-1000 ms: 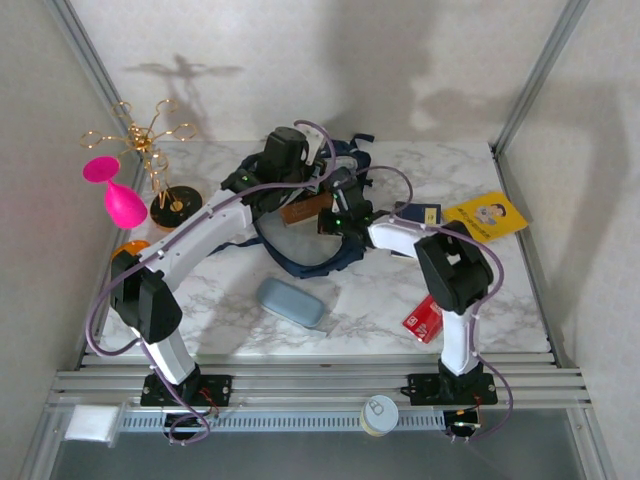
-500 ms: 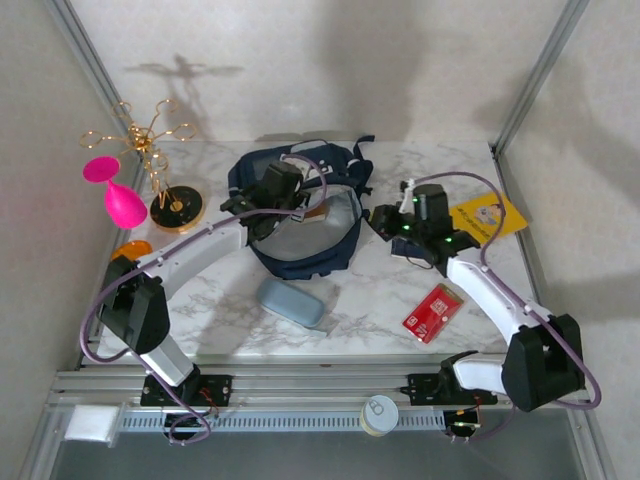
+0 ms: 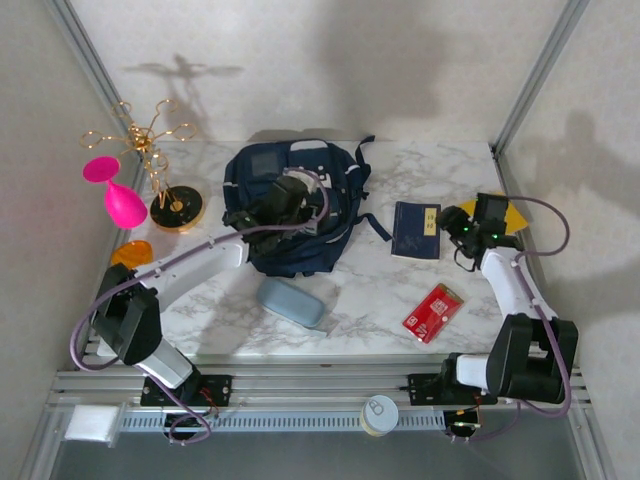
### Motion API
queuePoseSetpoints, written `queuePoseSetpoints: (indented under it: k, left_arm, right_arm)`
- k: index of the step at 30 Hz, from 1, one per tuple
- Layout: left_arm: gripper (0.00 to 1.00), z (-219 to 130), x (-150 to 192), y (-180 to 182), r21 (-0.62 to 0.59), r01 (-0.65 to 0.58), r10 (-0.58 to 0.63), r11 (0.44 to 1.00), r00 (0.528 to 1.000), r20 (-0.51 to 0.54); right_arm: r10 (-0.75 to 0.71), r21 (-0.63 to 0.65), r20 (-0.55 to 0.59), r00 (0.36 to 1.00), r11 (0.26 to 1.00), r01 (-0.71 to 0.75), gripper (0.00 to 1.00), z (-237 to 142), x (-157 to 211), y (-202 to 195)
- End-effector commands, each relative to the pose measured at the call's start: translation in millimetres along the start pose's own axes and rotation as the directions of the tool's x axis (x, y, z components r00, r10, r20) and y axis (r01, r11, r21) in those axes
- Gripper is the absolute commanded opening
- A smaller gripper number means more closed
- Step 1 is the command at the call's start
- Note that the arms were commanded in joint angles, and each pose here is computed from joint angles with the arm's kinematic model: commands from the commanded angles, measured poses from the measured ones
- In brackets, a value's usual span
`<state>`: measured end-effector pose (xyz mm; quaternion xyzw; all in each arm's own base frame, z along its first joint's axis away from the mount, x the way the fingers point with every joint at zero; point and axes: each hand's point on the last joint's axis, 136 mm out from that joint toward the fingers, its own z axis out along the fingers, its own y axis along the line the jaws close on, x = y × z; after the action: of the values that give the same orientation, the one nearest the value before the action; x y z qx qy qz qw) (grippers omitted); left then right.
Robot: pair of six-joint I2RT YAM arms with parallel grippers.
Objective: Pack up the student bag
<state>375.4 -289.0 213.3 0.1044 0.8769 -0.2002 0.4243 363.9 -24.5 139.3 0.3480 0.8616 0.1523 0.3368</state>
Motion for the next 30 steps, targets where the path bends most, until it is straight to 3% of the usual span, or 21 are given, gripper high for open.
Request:
queuePoseSetpoints:
  k: [1, 6, 11, 23, 27, 30]
  left_arm:
    - [0.65, -20, 0, -58, 0.239, 0.124, -0.136, 0.963, 0.990, 0.032]
    - [0.77, -14, 31, -93, 0.376, 0.218, -0.225, 0.901, 0.974, -0.025]
    - [0.84, -1, 48, -112, 0.416, 0.236, -0.231, 0.878, 0.971, -0.064]
    - [0.93, 35, 67, -124, 0.403, 0.222, -0.189, 0.888, 0.975, -0.121]
    - [0.95, 41, 70, -125, 0.394, 0.215, -0.177, 0.894, 0.975, -0.132]
    - [0.97, 44, 72, -124, 0.389, 0.222, -0.183, 0.894, 0.974, -0.134]
  right_arm:
    - [0.142, 0.155, 0.096, 0.985, 0.976, -0.155, 0.77, 10, -22, -49]
    - [0.227, 0.256, 0.109, 0.968, 0.934, -0.248, 0.84, 38, -42, -91]
    - [0.227, 0.191, -0.035, 0.973, 0.957, -0.217, 0.81, 84, -39, -84]
    - [0.280, 0.177, -0.089, 0.956, 0.949, -0.261, 0.65, 116, -33, -86]
    - [0.296, 0.216, -0.084, 0.951, 0.937, -0.273, 0.67, 117, -31, -94]
    - [0.299, 0.146, -0.095, 0.950, 0.948, -0.284, 0.65, 122, -31, -84]
